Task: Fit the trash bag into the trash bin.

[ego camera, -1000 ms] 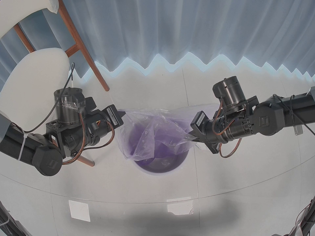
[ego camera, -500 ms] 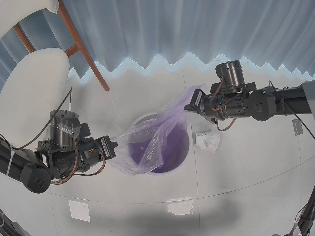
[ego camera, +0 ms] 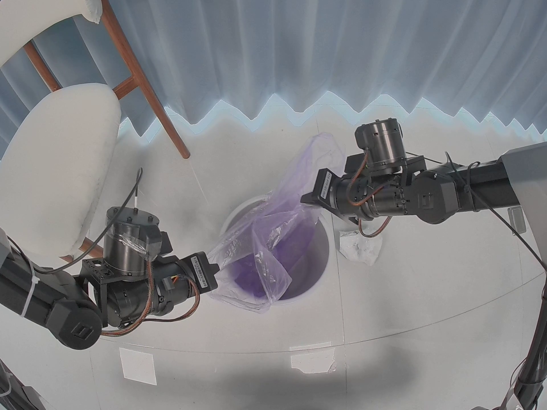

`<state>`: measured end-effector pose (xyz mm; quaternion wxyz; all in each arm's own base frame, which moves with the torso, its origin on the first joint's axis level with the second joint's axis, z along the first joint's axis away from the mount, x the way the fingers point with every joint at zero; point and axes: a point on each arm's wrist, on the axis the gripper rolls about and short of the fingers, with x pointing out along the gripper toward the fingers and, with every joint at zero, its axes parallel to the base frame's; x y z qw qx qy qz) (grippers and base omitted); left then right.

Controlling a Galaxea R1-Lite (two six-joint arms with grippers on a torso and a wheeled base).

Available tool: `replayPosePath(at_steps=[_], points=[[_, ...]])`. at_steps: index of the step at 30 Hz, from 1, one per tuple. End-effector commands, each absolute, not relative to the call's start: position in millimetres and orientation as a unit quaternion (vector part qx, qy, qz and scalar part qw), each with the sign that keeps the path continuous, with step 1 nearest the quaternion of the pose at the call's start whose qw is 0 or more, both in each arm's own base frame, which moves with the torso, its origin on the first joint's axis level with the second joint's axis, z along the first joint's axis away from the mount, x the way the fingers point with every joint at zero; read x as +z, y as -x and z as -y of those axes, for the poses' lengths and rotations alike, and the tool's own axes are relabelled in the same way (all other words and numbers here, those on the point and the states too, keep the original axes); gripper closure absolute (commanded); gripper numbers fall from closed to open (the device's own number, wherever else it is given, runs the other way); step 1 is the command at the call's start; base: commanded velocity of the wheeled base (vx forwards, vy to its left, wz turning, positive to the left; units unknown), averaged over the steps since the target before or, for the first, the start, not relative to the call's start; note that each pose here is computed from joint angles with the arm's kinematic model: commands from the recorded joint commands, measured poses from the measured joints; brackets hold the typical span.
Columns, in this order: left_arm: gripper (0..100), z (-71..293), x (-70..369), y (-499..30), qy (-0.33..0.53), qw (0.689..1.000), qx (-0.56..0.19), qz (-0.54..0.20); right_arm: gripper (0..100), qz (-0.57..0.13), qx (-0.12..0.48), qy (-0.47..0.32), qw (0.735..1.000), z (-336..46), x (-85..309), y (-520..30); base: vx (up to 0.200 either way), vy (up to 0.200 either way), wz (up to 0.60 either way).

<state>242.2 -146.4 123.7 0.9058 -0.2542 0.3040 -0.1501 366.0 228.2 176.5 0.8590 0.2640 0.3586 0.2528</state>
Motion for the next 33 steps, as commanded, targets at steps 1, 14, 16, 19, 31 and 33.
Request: replayPosePath(at_steps=[1,14,16,19,31,33], points=[[100,138,106,-260,0.252,0.909,-0.111,-0.313,100,-0.378,0.254,-0.257,0.852,-186,172,-362,0.000,0.000,0.00],[100,137,66,-297,0.239,0.913,-0.049,-0.328,100,-0.394,0.234,-0.213,0.863,-130,101,-360,0.000,0.000,0.00],[100,138,60,-300,0.237,0.915,-0.042,-0.324,100,-0.393,0.233,-0.213,0.863,-130,93,-360,0.000,0.000,0.00],[100,137,47,-307,0.221,0.921,-0.030,-0.319,100,-0.388,0.235,-0.213,0.865,-131,84,-363,0.000,0.000,0.00],[100,124,26,-300,0.138,0.941,-0.045,-0.304,100,-0.399,0.245,-0.194,0.862,-130,46,-339,0.000,0.000,0.00],[100,122,26,-297,0.131,0.943,-0.047,-0.303,100,-0.401,0.251,-0.192,0.860,-133,43,-333,0.000,0.000,0.00]])
